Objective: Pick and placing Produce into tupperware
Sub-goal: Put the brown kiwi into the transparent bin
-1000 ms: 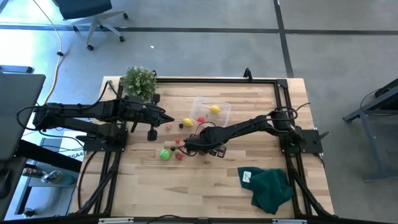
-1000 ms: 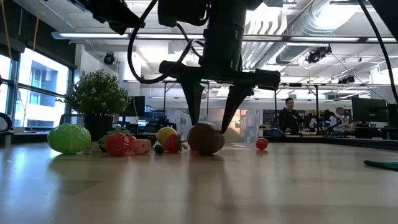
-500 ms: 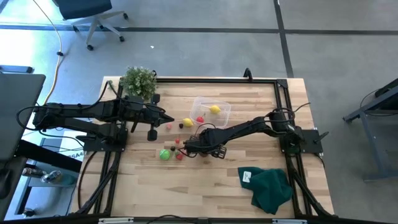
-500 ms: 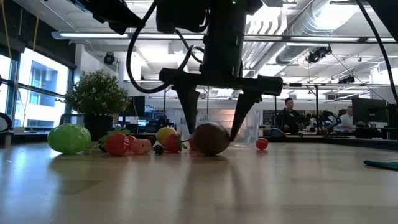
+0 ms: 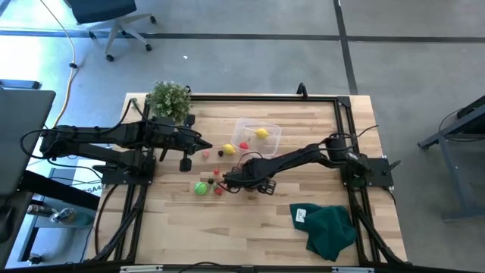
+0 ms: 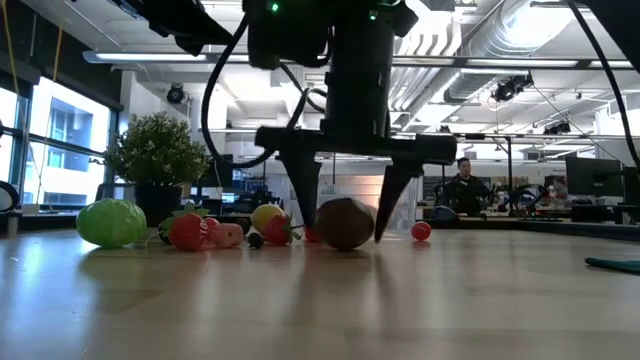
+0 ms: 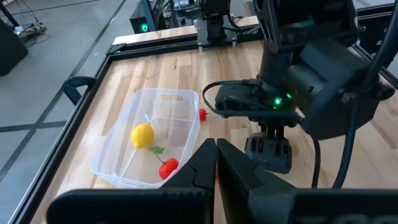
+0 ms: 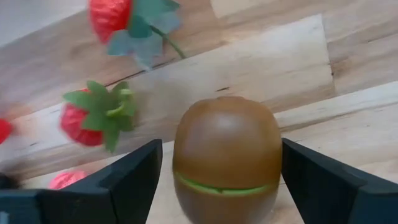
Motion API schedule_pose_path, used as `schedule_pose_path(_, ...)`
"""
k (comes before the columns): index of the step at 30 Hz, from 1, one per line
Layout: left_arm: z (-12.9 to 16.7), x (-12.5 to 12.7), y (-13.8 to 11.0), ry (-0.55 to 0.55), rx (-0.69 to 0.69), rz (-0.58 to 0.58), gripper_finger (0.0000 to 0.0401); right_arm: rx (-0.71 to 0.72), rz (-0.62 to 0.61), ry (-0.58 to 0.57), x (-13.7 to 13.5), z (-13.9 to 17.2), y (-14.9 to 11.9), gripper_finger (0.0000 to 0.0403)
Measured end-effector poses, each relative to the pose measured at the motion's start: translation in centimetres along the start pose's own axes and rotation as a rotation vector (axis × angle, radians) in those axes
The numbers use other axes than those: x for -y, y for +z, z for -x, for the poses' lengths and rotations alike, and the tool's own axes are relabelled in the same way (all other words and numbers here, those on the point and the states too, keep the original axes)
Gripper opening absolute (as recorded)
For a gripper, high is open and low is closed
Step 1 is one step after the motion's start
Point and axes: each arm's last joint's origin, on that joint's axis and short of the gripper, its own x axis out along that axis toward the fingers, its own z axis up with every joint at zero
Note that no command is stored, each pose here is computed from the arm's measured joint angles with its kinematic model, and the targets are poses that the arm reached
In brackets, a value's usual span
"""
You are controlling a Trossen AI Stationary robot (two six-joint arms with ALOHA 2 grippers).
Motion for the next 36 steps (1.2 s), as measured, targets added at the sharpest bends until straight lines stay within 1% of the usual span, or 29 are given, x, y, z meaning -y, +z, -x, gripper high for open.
schedule_pose_path(16, 0.0, 0.0, 0.0, 0.0, 0.0, 0.0, 0.0005, 0.006, 0.008, -0.016, 0.08, -0.2, 0.13, 0.0305)
schedule_pose_path(19, 0.0, 0.0, 0.0, 0.0, 0.0, 0.0, 0.0005, 0.006, 0.014, -0.016, 0.07, -0.2, 0.14, 0.0297)
schedule_pose_path(29, 0.0, 0.0, 0.0, 0.0, 0.0, 0.0, 0.0005, 0.004, 0.01, -0.013, 0.02, -0.21, 0.15, 0.025)
schedule_pose_path(36, 0.0, 0.0, 0.0, 0.0, 0.0, 0.0, 0.0005, 0.002, 0.01, -0.01, -0.01, -0.21, 0.13, 0.0241)
